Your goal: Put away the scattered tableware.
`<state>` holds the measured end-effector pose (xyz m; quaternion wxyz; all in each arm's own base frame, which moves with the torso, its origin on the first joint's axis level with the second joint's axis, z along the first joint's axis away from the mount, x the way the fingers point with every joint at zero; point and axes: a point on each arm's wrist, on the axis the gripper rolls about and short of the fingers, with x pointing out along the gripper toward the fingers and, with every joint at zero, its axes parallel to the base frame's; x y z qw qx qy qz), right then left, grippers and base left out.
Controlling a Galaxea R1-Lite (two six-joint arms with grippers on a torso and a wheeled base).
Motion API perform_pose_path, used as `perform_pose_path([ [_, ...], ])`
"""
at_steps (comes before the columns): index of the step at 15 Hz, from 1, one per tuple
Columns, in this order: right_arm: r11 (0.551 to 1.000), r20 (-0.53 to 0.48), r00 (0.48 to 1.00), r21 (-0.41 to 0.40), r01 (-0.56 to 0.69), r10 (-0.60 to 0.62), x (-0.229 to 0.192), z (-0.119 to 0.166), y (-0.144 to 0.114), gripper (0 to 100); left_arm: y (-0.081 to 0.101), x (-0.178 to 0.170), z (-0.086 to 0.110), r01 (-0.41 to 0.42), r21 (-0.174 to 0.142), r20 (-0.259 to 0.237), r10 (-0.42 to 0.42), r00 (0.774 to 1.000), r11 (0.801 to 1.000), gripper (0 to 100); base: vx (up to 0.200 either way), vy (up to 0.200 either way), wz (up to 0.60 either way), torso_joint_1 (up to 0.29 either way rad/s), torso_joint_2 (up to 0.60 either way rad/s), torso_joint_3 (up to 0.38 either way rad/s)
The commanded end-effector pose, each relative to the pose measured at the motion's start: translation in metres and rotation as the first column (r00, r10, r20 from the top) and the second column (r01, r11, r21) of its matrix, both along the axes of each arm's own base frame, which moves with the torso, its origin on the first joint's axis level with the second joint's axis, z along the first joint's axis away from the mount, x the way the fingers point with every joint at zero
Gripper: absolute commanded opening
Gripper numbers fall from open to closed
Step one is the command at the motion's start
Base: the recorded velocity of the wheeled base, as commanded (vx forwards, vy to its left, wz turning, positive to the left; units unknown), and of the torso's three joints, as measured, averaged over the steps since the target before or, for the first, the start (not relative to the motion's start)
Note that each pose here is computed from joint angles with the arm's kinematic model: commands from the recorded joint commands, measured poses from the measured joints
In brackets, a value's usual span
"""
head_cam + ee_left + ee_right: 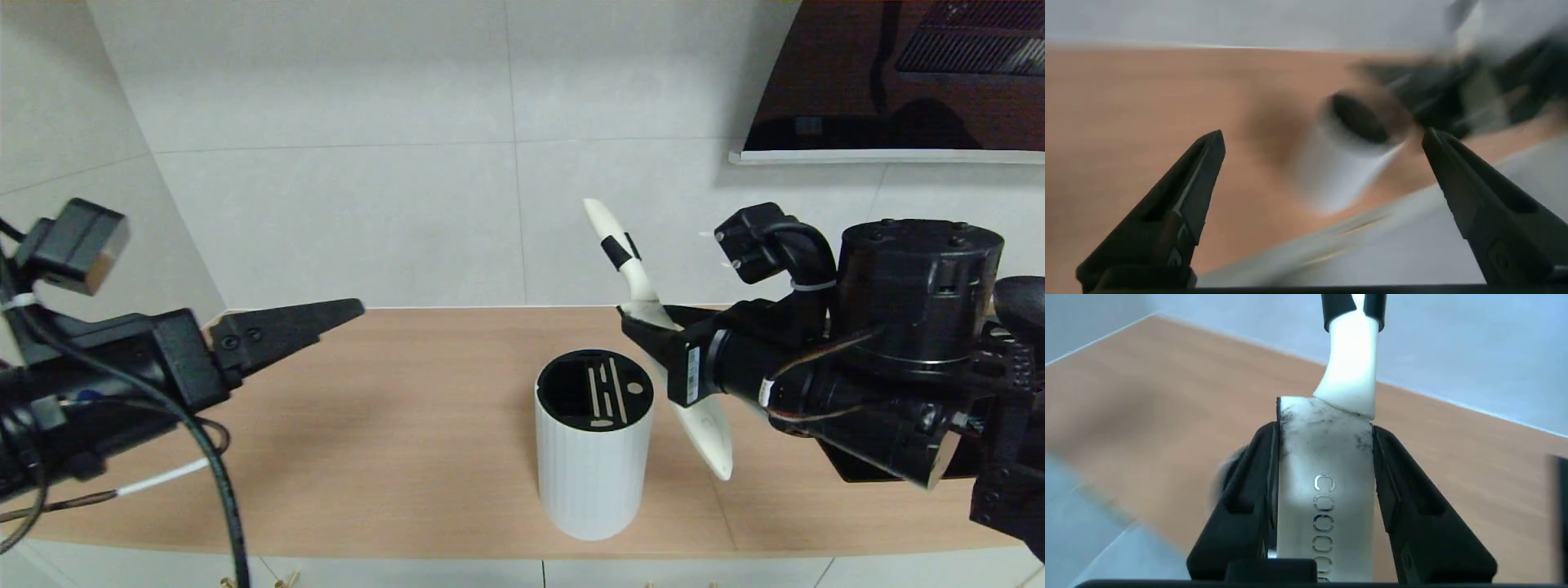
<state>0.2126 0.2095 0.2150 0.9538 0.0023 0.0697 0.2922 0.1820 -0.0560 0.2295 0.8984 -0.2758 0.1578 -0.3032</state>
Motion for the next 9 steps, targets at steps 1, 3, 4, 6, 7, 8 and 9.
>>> perform_pose_path([
  [1,0.999,-0.021,0.999,-0.012,-0.038,0.038,-0.007,-0.007,0.010,0,-0.024,0.023,-0.025,0.073,-0.016,-0.125,-0.074,0.989,0.997,100,0.000,0.000,0.00,0.000,0.00,0.000],
  [3,0.995,-0.091,0.992,-0.039,-0.095,0.091,-0.015,-0.031,0.029,0,-0.044,0.023,-0.027,0.131,-0.147,-0.108,-0.148,0.983,0.980,100,0.000,0.000,0.00,0.000,0.00,0.000],
  [4,0.994,-0.114,0.988,-0.021,-0.104,0.101,-0.016,-0.033,0.032,0,-0.047,0.021,-0.026,0.148,-0.180,-0.092,-0.166,0.982,0.972,100,0.000,0.000,0.00,0.000,0.00,0.000],
  [6,0.993,-0.126,0.986,-0.007,-0.115,0.113,-0.019,-0.034,0.035,0,-0.052,0.021,-0.028,0.166,-0.188,-0.080,-0.184,0.980,0.968,100,0.000,0.000,0.00,0.000,0.00,0.000],
  [7,0.992,-0.125,0.984,0.005,-0.124,0.123,-0.022,-0.032,0.036,0,-0.056,0.024,-0.035,0.185,-0.178,-0.042,-0.195,0.980,0.966,100,0.000,0.000,0.00,0.000,0.00,0.000],
  [8,0.991,-0.125,0.983,0.007,-0.132,0.132,-0.025,-0.031,0.037,0,-0.060,0.023,-0.041,0.208,-0.164,0.004,-0.210,0.978,0.964,100,0.000,0.000,0.00,0.000,0.00,0.000],
  [9,0.990,-0.129,0.982,0.013,-0.140,0.140,-0.026,-0.031,0.038,0,-0.065,0.023,-0.046,0.226,-0.147,0.038,-0.223,0.974,0.963,100,0.000,0.000,0.00,0.000,0.00,0.000],
])
